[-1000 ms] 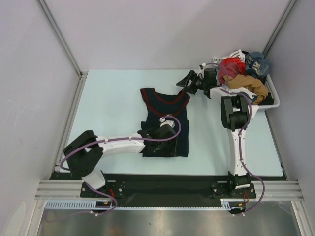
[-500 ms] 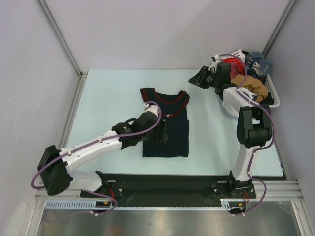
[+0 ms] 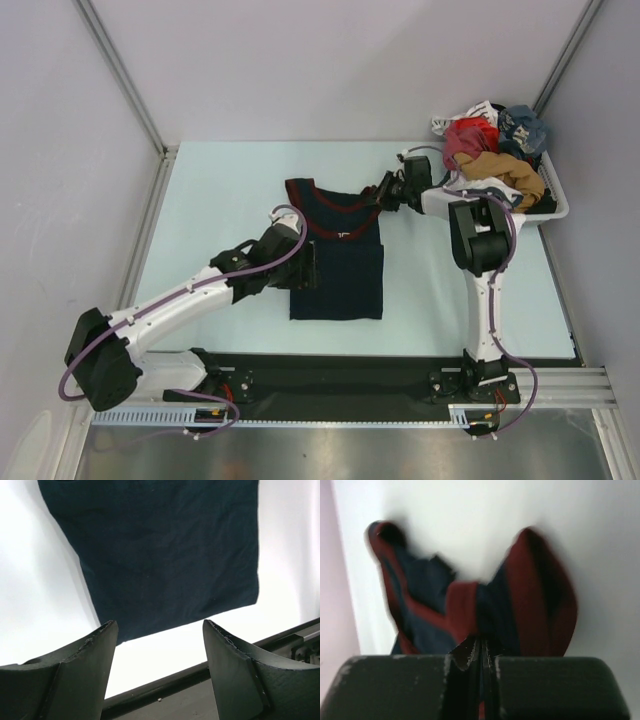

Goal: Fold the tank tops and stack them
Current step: Fold the tank top

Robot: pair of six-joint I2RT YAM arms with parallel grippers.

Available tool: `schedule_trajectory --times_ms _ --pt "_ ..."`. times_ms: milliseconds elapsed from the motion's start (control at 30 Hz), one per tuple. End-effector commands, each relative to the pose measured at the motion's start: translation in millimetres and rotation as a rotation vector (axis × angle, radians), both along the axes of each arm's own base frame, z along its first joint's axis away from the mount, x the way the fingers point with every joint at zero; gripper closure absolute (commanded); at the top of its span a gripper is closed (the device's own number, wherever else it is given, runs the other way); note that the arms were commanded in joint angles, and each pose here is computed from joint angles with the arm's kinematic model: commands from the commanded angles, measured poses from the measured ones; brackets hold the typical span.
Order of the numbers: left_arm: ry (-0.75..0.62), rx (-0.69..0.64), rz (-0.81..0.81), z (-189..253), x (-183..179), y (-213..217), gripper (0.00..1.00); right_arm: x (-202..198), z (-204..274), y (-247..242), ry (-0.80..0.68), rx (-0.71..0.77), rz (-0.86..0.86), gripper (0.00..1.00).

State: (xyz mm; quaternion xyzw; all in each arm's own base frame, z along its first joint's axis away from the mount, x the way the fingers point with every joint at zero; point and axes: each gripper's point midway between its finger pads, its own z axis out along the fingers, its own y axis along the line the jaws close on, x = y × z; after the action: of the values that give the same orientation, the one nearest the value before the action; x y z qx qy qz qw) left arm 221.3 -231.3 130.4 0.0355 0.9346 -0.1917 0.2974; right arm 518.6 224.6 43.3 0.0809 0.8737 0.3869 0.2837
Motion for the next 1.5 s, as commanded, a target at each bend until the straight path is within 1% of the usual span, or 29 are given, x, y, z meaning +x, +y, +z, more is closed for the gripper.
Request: schedule_trajectory --times_ms 0,33,67,167,233,267,300,333,400,433,500,533,633,700,733,767,800,833,867,933,1033,1067,1100,1167,1233,1267,1333,1400,1467 --pt "-0.012 0.000 -0.011 -0.8 2.7 5.4 0.25 37.5 -3.2 -0.5 -0.040 -0.036 -0.072 0.98" --pt "-0.012 0.000 -0.011 -1.2 3.0 5.8 0.25 40.2 -28.7 -1.2 0.004 -0.043 -0.081 0.98" --pt "-0.014 0.003 -0.011 -1.0 3.3 6.7 0.25 54.5 -17.7 4.6 -0.022 -0.032 -0.076 0.98" --pt "-0.004 0.020 -0.002 -6.8 4.4 11.3 0.25 54.2 -39.7 12.6 0.058 -0.019 -0.050 0.95" --pt "-0.006 0.021 0.009 -7.1 6.2 16.0 0.25 55.3 -33.0 14.2 0.046 -0.010 -0.043 0.92" --pt "-0.008 0.023 0.032 -7.7 12.5 25.1 0.25 58.9 -12.3 14.7 -0.004 -0.001 -0.042 0.87" --pt "-0.016 0.012 0.050 -4.4 16.9 31.8 0.25 50.5 -15.4 14.4 0.003 -0.005 -0.039 0.85" --pt "-0.034 0.008 0.104 -1.9 32.6 47.8 0.24 47.7 -9.4 14.1 -0.011 0.003 -0.032 0.78" --pt "-0.050 -0.013 0.145 2.7 47.4 60.7 0.24 41.9 15.9 14.6 -0.075 0.031 -0.020 0.64" --pt "-0.065 -0.016 0.192 6.8 61.5 73.4 0.24 39.3 27.9 15.9 -0.097 0.043 -0.007 0.52" --pt "-0.088 -0.012 0.238 13.7 83.0 80.5 0.24 35.7 55.5 15.7 -0.162 0.050 0.008 0.42" --pt "-0.109 -0.025 0.272 17.5 96.7 85.9 0.24 33.5 57.4 13.4 -0.167 0.038 0.003 0.33" --pt "-0.116 -0.044 0.329 16.3 133.0 90.6 0.23 25.5 71.9 8.4 -0.187 -0.014 0.010 0.19" --pt "-0.096 -0.032 0.360 6.9 157.7 93.0 0.23 18.6 72.2 4.2 -0.179 -0.043 0.001 0.15" --pt "-0.108 -0.040 0.384 7.6 170.7 97.5 0.22 16.1 81.6 2.2 -0.207 -0.065 -0.004 0.14" --pt "-0.126 -0.052 0.392 14.1 184.3 96.8 0.21 11.6 76.3 0.2 -0.196 -0.085 -0.013 0.14" --pt "-0.097 -0.038 0.399 -1.2 193.6 96.8 0.18 7.9 72.3 -2.8 -0.178 -0.115 -0.022 0.14" --pt "-0.103 -0.033 0.415 -2.0 203.6 99.8 0.11 6.8 62.0 -14.7 -0.146 -0.186 -0.069 0.15" --pt "-0.094 -0.024 0.421 -6.9 219.1 97.8 0.11 7.5 61.4 -14.0 -0.140 -0.220 -0.084 0.16" --pt "-0.070 -0.009 0.431 -16.2 232.0 98.5 0.10 7.3 43.0 -21.6 -0.093 -0.304 -0.120 0.18" --pt "-0.045 -0.014 0.456 -30.2 259.1 96.8 0.10 16.3 34.5 -26.7 -0.074 -0.407 -0.170 0.18" --pt "-0.043 -0.018 0.460 -34.8 272.6 93.7 0.10 17.0 17.3 -26.9 -0.042 -0.439 -0.176 0.17" --pt "-0.038 -0.019 0.463 -37.8 278.4 92.1 0.11 29.0 26.4 -27.2 -0.065 -0.446 -0.197 0.17" --pt "-0.037 -0.032 0.468 -43.4 298.4 87.0 0.10 33.6 7.3 -25.1 -0.030 -0.463 -0.188 0.15" --pt "-0.030 -0.043 0.467 -47.4 310.1 81.2 0.11 46.1 13.9 -14.0 -0.057 -0.439 -0.167 0.15" --pt "-0.026 -0.053 0.462 -53.6 323.8 75.7 0.11 47.2 -2.0 -11.5 -0.040 -0.459 -0.149 0.15" --pt "0.009 -0.055 0.461 -63.3 332.1 69.8 0.11 56.9 9.8 2.2 -0.070 -0.486 -0.129 0.14" --pt "0.029 -0.061 0.467 -75.6 349.5 64.5 0.12 62.4 -7.8 -2.5 -0.059 -0.595 -0.152 0.14" --pt "0.060 -0.064 0.474 -89.0 355.9 60.0 0.13 61.6 -6.4 6.2 -0.058 -0.628 -0.134 0.14"
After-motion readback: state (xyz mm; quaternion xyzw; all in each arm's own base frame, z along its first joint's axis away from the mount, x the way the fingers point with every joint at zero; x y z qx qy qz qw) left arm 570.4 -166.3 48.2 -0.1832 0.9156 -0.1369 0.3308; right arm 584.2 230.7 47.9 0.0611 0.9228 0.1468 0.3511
